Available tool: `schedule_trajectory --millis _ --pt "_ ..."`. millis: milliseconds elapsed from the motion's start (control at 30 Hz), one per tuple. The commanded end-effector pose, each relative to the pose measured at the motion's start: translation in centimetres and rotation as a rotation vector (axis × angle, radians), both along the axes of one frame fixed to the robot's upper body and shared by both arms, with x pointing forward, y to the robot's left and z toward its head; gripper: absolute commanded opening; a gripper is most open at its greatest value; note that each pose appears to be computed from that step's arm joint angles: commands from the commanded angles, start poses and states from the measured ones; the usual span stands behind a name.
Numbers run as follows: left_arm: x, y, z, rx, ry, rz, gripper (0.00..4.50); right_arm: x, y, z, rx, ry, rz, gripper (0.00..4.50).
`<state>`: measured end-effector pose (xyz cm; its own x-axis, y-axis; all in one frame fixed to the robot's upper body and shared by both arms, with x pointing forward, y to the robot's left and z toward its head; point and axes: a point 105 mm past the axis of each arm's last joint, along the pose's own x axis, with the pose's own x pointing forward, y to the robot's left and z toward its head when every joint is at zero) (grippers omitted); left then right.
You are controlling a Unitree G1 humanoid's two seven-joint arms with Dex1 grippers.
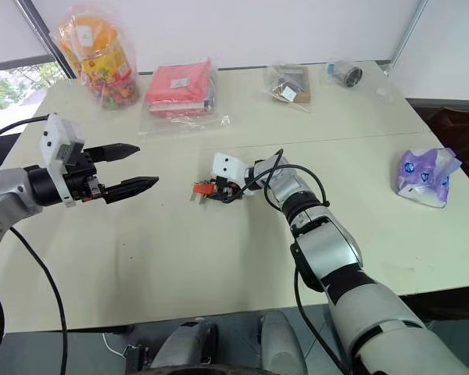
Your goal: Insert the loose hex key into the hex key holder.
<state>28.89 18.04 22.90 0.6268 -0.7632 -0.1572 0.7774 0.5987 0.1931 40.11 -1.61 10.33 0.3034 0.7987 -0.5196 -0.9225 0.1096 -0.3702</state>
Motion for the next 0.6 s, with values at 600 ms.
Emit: schedule_trajectory --millis 600 --pt "1.9 -0.6 2.7 -0.057 -0.103 -0.03 4.5 0.2 -2.6 12.6 -0.027 -1.261 0.099 0.99"
